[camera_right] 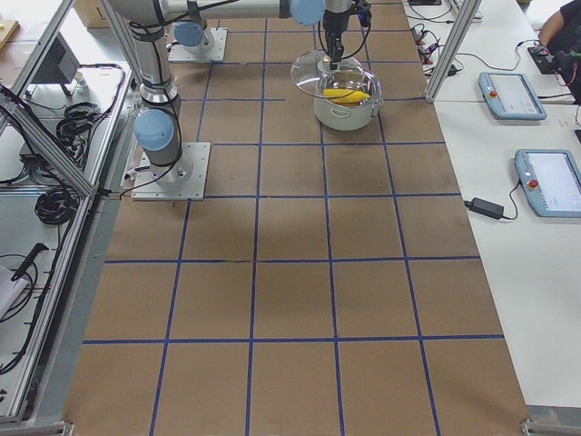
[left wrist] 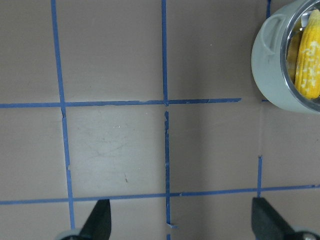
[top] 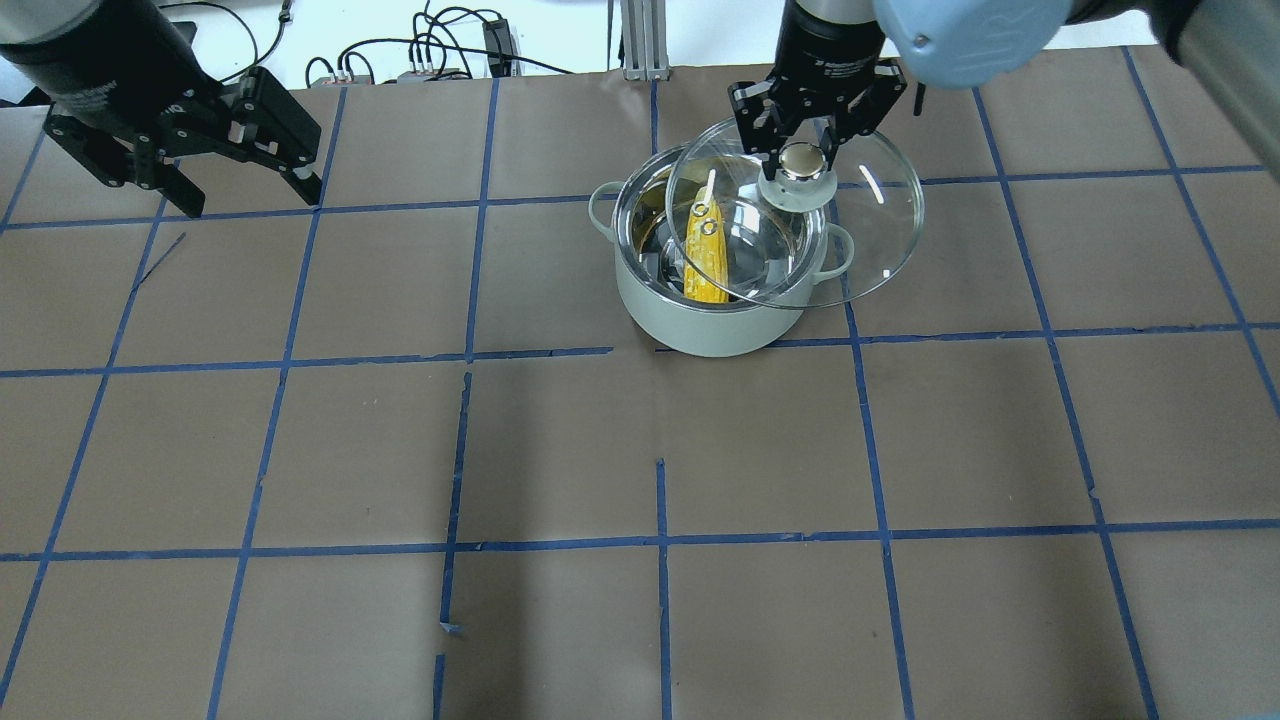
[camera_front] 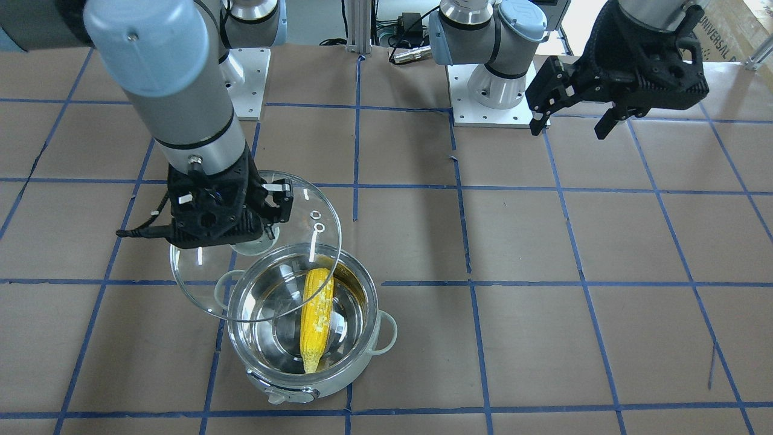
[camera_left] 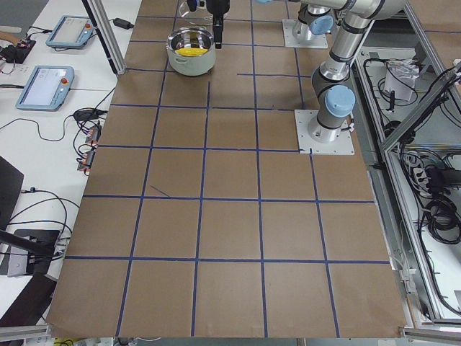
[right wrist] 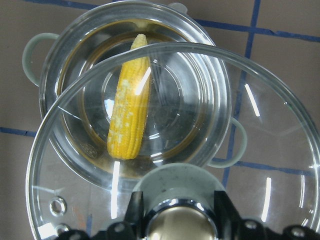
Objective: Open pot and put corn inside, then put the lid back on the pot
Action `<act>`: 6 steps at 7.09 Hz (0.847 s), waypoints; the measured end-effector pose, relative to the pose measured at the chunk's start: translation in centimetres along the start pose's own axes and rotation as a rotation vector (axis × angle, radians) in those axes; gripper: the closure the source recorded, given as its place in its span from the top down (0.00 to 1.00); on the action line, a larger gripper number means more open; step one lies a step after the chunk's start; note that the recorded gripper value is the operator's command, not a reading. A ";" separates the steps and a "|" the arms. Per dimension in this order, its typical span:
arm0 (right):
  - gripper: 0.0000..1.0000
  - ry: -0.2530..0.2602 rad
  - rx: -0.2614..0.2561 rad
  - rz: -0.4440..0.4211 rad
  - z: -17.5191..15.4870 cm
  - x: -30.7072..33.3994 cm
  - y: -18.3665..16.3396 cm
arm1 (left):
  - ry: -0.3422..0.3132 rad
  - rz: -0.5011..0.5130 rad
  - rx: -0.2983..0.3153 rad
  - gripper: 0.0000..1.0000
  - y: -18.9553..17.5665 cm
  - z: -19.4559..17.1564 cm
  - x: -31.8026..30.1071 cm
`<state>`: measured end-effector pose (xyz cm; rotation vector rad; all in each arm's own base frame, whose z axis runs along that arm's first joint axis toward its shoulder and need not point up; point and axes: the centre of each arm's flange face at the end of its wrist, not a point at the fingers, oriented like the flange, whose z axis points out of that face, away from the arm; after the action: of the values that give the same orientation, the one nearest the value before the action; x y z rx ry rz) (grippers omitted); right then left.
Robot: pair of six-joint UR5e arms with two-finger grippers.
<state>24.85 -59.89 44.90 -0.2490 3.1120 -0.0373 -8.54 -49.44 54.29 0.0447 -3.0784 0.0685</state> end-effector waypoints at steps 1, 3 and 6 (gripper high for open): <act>0.34 -0.001 -0.002 -0.004 1.3 -1.9 -1.5 | -0.003 -0.008 0.017 1.00 -0.2 0.8 0.0; 0.34 0.001 0.005 -0.015 3.9 -4.7 -3.2 | -0.027 -0.017 0.006 1.00 -0.1 0.8 -0.1; 0.34 0.006 0.011 -0.022 6.6 -5.3 -4.6 | -0.048 -0.042 -0.006 0.99 -0.2 0.5 -0.1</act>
<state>30.92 -63.76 38.56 -0.2840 3.1145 -0.0557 -8.49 -49.69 53.84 0.1117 -3.1243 0.0566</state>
